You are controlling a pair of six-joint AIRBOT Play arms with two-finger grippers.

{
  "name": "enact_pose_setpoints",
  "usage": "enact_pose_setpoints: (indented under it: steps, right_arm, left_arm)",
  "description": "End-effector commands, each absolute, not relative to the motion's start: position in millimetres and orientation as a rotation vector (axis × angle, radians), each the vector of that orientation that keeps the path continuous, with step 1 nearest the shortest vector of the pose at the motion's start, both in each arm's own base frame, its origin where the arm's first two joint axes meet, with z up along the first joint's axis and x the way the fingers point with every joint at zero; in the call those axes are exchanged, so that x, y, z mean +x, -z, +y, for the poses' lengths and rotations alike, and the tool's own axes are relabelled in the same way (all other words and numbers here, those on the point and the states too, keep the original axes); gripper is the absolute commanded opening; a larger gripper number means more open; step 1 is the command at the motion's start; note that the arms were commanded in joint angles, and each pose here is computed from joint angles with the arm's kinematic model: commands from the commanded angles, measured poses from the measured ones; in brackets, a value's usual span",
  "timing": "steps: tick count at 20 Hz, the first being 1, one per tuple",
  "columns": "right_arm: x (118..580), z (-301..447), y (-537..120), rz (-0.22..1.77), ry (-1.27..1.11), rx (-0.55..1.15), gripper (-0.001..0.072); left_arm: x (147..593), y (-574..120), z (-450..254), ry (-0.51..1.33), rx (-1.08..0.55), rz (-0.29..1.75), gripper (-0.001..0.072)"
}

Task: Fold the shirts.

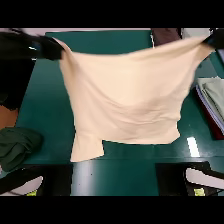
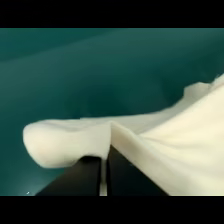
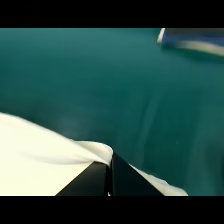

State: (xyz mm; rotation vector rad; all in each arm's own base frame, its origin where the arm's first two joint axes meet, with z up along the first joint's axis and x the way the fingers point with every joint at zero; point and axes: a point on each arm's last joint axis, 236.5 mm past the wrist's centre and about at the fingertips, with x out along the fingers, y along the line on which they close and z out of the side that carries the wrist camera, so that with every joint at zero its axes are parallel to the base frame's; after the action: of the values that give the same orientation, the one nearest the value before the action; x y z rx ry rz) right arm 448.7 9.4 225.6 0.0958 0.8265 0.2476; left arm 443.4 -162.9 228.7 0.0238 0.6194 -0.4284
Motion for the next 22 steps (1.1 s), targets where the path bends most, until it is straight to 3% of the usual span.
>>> enact_pose_setpoints:
  steps: [1, 3, 4, 5, 12, 18, 22]
  right_arm:
    - [483.2, 30.2, -119.3, 1.041, -0.258, 0.086, 0.0015]
    - [497.1, 38.5, -98.2, 1.076, -0.268, 0.103, 0.002]
    - [502.2, 42.1, -95.5, 1.085, -0.282, 0.11, 0.0155]
    - [505.3, 41.9, -97.3, 1.09, -0.286, 0.11, 0.0373]
    - [449.6, 68.8, -124.8, 1.143, -0.411, 0.14, 0.0386]
    - [394.9, 93.3, -110.7, 1.147, -0.447, 0.215, 0.0386]
    - [382.5, 96.8, -108.5, 1.095, -0.431, 0.242, 0.0386]
  left_arm:
    - [496.1, -114.2, -172.6, 0.394, 0.017, 0.801, 0.0027]
    - [504.7, -85.3, -166.8, 0.361, -0.024, 0.865, 0.0033]
    - [506.9, -82.8, -158.4, 0.341, -0.044, 0.874, 0.0276]
    - [507.4, -84.9, -145.9, 0.313, -0.072, 0.884, 0.0518]
    - [415.4, -57.8, -33.9, 0.143, -0.164, 1.196, 0.0526]
    - [299.2, 39.3, -57.6, 0.153, -0.331, 1.396, 0.0526]
    - [275.9, 60.4, -96.2, 0.264, -0.465, 1.406, 0.0525]
